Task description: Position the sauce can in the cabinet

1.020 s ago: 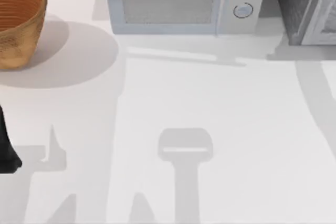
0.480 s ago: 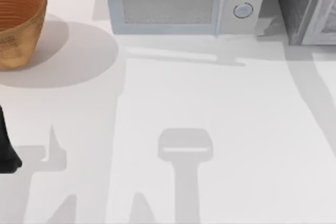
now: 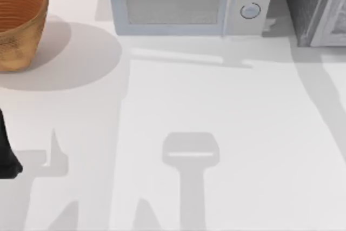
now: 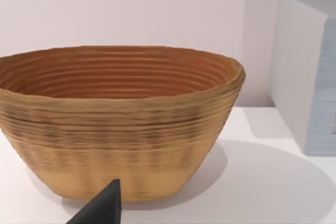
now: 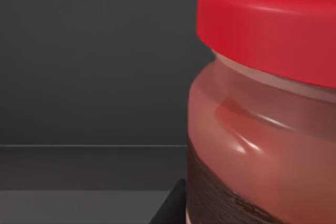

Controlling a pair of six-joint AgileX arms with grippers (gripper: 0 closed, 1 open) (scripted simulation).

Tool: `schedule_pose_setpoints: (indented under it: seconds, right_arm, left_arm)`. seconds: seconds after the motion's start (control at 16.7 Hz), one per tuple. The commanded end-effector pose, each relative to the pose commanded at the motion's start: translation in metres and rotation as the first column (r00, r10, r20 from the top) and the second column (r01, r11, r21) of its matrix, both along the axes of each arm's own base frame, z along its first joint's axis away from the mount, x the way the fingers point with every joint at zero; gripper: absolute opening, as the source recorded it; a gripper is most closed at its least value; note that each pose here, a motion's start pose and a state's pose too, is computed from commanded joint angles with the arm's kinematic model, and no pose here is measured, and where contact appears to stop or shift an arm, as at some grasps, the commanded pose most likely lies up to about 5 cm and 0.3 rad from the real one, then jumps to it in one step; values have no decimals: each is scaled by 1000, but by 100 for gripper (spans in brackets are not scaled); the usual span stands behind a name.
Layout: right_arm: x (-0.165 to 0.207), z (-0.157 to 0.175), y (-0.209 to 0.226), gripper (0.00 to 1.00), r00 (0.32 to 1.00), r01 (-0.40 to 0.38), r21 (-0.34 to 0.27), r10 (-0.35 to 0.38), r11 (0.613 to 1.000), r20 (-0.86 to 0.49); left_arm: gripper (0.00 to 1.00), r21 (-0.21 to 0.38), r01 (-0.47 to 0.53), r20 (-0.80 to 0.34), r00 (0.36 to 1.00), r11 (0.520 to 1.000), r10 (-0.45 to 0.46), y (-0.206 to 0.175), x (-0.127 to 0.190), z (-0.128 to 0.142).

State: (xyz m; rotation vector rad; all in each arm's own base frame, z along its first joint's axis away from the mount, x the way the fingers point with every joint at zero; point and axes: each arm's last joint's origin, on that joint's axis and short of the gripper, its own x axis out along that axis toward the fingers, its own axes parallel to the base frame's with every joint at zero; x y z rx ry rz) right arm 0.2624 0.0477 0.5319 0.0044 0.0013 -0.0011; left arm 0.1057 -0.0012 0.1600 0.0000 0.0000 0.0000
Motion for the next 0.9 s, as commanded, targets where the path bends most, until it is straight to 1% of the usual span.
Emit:
schedule_pose_setpoints:
  seconds: [0.42,0.9]
  right_arm:
    - [50,-2,2,0,1000,-2,-1,2,1000,-1]
    - [105,-12,1,0,1000,-6,-1,6,1000,0]
  left_arm:
    - [100,0,0,0,1000,1000,0,0,0,0]
    - [100,0,0,0,1000,1000,0,0,0,0]
